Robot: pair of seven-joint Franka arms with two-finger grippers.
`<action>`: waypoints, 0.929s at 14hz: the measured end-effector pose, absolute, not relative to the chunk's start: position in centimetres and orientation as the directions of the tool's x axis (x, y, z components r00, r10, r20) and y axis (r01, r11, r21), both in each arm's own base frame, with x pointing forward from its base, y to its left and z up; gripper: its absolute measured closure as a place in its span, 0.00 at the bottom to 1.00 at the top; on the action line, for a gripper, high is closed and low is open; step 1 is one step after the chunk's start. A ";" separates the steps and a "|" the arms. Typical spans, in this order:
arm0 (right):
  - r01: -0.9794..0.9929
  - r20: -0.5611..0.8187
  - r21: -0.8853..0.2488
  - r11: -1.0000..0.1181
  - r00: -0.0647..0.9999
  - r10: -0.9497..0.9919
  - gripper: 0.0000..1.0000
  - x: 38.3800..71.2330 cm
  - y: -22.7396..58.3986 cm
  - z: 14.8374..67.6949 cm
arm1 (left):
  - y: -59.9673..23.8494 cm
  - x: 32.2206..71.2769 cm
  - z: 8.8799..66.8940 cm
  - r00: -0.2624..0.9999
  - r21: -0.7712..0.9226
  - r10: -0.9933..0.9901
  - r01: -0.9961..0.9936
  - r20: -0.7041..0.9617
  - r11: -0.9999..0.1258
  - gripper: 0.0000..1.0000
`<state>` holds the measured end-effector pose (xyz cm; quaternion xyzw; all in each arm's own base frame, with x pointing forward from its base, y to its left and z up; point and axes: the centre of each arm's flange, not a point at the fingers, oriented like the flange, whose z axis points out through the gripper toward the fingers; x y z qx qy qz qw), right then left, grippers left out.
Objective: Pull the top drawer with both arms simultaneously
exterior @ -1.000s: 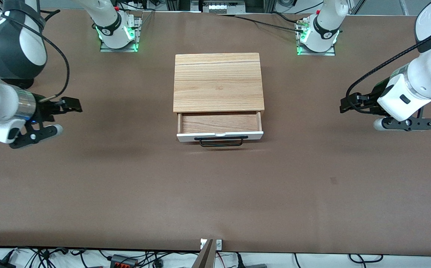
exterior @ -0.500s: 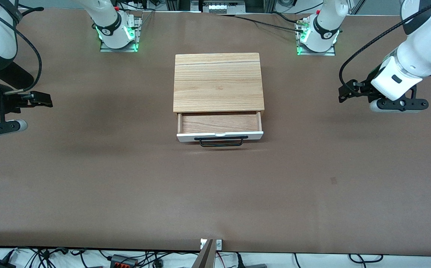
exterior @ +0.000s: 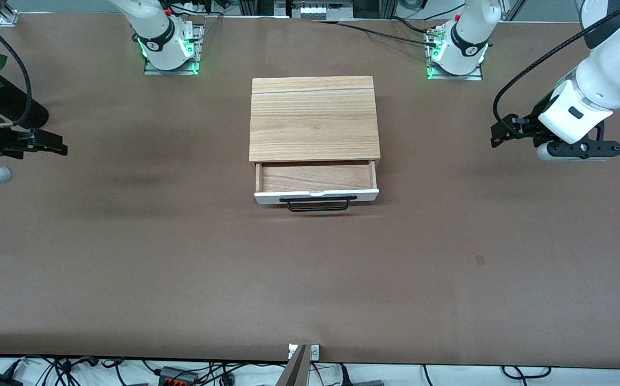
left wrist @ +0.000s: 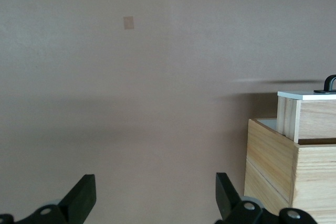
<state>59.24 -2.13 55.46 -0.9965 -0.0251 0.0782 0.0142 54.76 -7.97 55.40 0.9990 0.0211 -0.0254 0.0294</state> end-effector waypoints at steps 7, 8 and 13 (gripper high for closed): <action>-0.035 -0.068 -0.022 -0.999 0.997 -0.034 0.00 54.9 -1.5 59.3 | -8.1 54.7 55.4 0.998 0.058 0.033 0.036 -0.052 -0.998 0.00; -0.040 -0.062 -0.022 -0.999 0.997 -0.039 0.00 54.8 -1.8 59.5 | -8.1 54.7 55.4 0.998 0.058 0.033 0.036 -0.052 -0.998 0.00; -0.088 -0.066 -0.020 -0.996 0.994 -0.086 0.00 55.1 -1.9 59.0 | -8.2 54.7 55.4 0.998 0.057 0.032 0.035 -0.054 -0.998 0.00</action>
